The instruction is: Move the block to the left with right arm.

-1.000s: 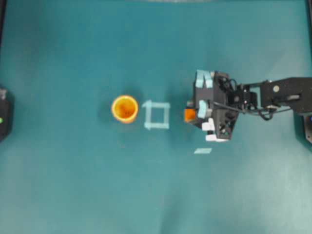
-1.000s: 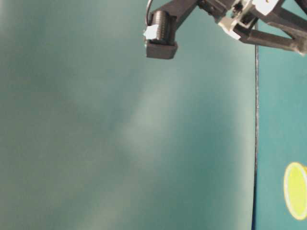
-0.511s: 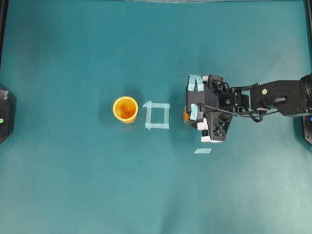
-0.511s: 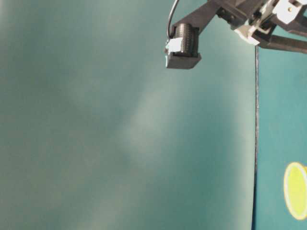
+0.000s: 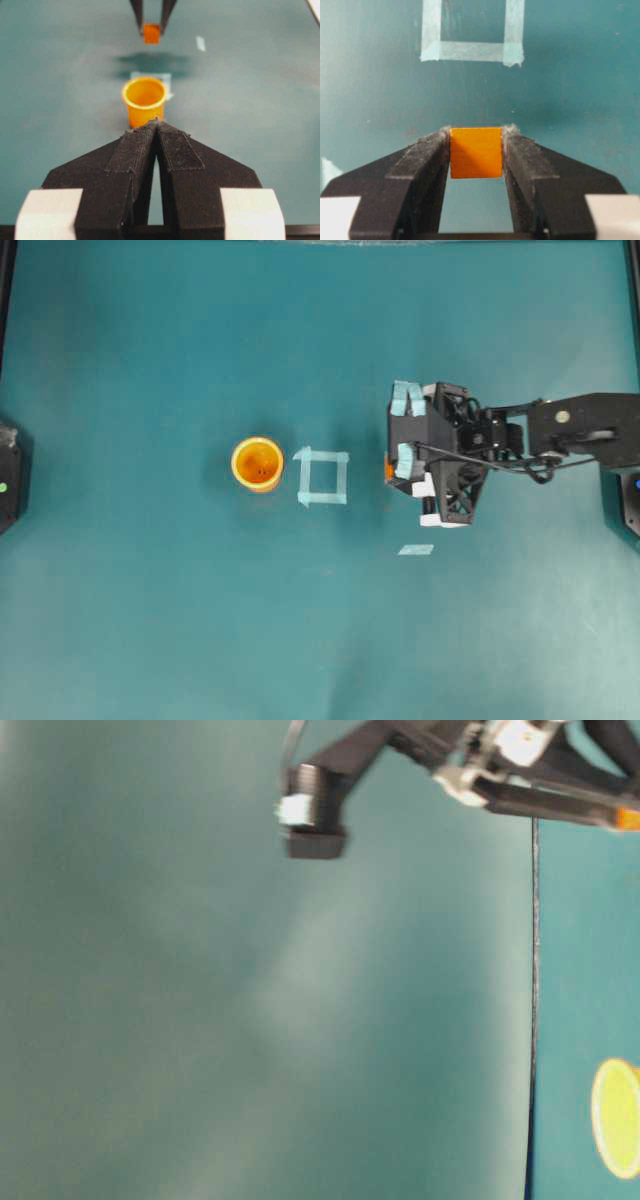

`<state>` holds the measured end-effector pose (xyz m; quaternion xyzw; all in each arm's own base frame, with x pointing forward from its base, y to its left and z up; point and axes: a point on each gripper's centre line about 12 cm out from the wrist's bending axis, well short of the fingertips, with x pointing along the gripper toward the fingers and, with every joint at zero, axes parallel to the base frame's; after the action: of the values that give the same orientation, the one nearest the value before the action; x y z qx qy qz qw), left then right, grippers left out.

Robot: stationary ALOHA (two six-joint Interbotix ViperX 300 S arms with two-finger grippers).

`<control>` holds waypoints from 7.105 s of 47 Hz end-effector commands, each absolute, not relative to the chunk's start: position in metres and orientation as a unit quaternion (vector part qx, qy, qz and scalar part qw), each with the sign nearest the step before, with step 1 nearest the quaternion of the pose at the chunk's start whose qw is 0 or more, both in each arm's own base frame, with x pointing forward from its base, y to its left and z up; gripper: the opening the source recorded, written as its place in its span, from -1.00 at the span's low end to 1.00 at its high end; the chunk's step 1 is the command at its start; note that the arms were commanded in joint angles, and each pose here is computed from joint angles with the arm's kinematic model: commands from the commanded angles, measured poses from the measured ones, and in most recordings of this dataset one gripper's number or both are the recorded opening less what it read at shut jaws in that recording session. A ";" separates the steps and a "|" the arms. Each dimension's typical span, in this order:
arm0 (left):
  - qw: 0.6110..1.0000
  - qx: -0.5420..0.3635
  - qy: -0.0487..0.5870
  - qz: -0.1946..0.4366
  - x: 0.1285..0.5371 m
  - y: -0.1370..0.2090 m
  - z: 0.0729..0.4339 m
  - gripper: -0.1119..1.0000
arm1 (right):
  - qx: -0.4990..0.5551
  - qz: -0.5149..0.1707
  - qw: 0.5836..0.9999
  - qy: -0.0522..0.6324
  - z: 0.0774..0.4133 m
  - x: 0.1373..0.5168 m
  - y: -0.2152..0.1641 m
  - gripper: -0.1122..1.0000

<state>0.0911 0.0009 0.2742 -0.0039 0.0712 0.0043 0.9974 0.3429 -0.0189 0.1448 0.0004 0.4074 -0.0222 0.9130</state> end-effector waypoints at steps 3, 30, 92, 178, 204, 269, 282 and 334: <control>0.998 0.000 0.059 0.006 0.086 0.001 0.287 -0.81 | 0.000 -0.023 0.925 0.379 0.178 0.343 -0.019 -0.08; 0.998 0.003 0.060 0.006 0.079 0.001 0.292 -0.81 | -0.005 -0.027 0.958 0.286 0.271 0.363 -0.021 -0.08; 0.999 0.006 0.049 0.006 0.081 0.001 0.293 -0.81 | -0.016 -0.024 0.993 0.118 0.284 0.572 -0.031 -0.08; 0.999 0.030 0.035 0.006 0.081 0.002 0.299 -0.81 | 0.063 -0.022 0.989 0.132 0.261 0.588 -0.016 -0.08; 0.999 0.030 0.038 0.006 0.081 0.002 0.298 -0.81 | 0.063 -0.010 0.990 0.127 0.262 0.589 -0.003 -0.08; 0.999 0.019 0.044 0.005 0.082 0.001 0.297 -0.81 | 0.060 -0.014 0.993 0.101 0.268 0.590 -0.009 -0.08; 0.999 0.019 0.044 0.005 0.081 0.001 0.297 -0.81 | 0.061 -0.024 0.993 0.097 0.270 0.590 -0.022 -0.08; 0.999 0.020 0.047 0.005 0.081 0.001 0.297 -0.81 | 0.061 -0.027 0.993 0.095 0.271 0.590 -0.025 -0.08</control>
<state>0.0812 0.0011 0.2888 0.0203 0.0514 0.0036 0.9985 0.5887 -0.0262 0.2444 0.0606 0.1277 -0.0295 0.9895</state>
